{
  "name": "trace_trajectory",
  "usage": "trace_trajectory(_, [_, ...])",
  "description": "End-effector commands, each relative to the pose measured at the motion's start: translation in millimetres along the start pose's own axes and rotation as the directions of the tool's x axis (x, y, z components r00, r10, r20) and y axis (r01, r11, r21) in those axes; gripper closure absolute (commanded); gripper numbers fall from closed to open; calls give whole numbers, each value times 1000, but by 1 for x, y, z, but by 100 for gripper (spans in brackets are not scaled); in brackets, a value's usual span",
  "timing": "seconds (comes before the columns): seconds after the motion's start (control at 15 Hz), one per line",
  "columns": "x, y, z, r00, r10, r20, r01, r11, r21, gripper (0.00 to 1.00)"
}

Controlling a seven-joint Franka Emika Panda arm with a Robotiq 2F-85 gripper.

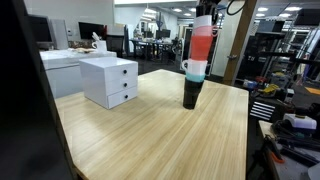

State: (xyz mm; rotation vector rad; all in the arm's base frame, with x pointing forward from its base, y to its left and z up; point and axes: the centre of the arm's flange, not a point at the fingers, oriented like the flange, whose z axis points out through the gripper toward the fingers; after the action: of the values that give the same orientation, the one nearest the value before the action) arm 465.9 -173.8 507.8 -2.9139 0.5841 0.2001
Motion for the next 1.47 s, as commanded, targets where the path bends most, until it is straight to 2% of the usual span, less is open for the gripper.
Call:
trace_trajectory(0.0, [5,4,2,1000,-12,-23,12,1000,-2,94])
trace_trajectory(0.6, [12,4,39,999,-10,46,11,1000,-27,94])
trace_trajectory(0.93, [7,-1,59,999,-39,29,40,997,-66,94])
trace_trajectory(1.0, [6,-1,61,999,-43,20,44,996,-75,83])
trace_trajectory(1.07, [5,-1,62,999,-46,6,47,996,-82,58])
trace_trajectory(1.2, [6,0,64,999,-51,-9,50,995,-87,53])
trace_trajectory(1.4, [5,1,66,998,-53,-21,51,995,-88,34])
